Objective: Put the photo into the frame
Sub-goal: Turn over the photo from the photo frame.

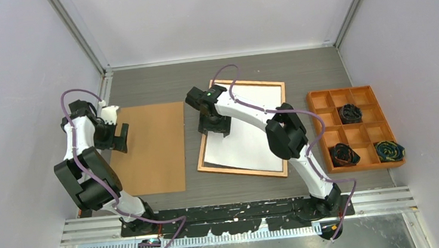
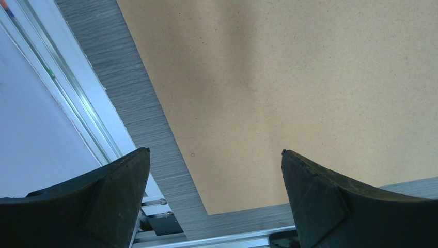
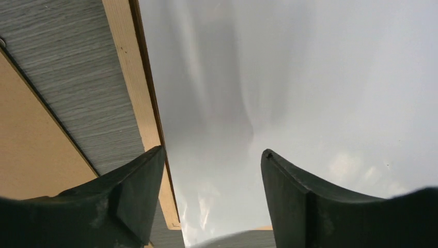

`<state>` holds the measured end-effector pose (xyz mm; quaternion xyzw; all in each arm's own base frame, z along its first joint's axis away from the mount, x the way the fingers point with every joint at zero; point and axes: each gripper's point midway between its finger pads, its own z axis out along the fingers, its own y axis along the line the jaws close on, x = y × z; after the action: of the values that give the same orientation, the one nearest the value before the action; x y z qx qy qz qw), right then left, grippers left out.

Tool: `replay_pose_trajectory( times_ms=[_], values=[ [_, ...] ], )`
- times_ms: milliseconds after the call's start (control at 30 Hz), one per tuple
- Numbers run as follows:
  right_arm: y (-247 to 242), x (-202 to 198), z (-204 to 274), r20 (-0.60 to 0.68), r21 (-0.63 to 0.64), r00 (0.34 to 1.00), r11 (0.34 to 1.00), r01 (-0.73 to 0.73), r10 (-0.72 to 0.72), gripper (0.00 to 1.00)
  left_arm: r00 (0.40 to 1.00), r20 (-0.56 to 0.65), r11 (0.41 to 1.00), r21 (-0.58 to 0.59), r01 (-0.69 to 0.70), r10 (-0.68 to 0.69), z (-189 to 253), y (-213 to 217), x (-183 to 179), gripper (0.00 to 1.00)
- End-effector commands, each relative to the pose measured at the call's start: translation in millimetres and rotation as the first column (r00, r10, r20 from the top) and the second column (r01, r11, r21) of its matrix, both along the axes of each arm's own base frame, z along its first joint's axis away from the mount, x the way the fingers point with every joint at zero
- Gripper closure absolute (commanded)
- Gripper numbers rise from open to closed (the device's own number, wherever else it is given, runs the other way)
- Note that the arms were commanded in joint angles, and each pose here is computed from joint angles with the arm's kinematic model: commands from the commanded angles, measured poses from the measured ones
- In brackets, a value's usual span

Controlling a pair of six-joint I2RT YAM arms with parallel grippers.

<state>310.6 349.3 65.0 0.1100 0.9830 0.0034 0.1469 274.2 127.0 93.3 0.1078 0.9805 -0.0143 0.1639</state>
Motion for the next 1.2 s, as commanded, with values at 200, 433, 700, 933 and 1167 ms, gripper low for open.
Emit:
replay_pose_trajectory(
  times_ms=[200, 433, 700, 933, 1167],
  values=[
    [11.5, 14.7, 41.6, 0.085, 0.120, 0.996, 0.993, -0.011, 0.001, 0.07, 1.000, 0.006, 0.999, 0.025, 0.025, -0.025, 2.5, 5.6, 0.3, 0.00],
    [36.7, 19.1, 69.5, 0.161, 0.281, 0.986, 0.957, -0.078, 0.034, 0.00, 1.000, -0.008, 0.996, 0.084, 0.003, -0.002, 6.9, 21.8, 3.7, 0.00],
    [114.0, 12.8, 75.1, 0.188, 0.454, 0.975, 0.870, -0.193, 0.118, 0.00, 0.992, -0.007, 0.960, 0.254, -0.120, 0.126, 10.3, 84.2, 8.5, 0.01],
    [153.8, 4.0, 39.1, 0.123, 0.529, 0.981, 0.826, -0.194, 0.152, 0.00, 0.976, -0.029, 0.920, 0.340, -0.193, 0.215, -20.0, 112.4, 8.0, 0.06],
    [160.6, 3.4, 10.4, 0.078, 0.539, 0.987, 0.827, -0.159, 0.139, 0.00, 0.965, -0.055, 0.888, 0.408, -0.213, 0.256, -54.1, 129.4, 8.2, 0.08]
  ],
)
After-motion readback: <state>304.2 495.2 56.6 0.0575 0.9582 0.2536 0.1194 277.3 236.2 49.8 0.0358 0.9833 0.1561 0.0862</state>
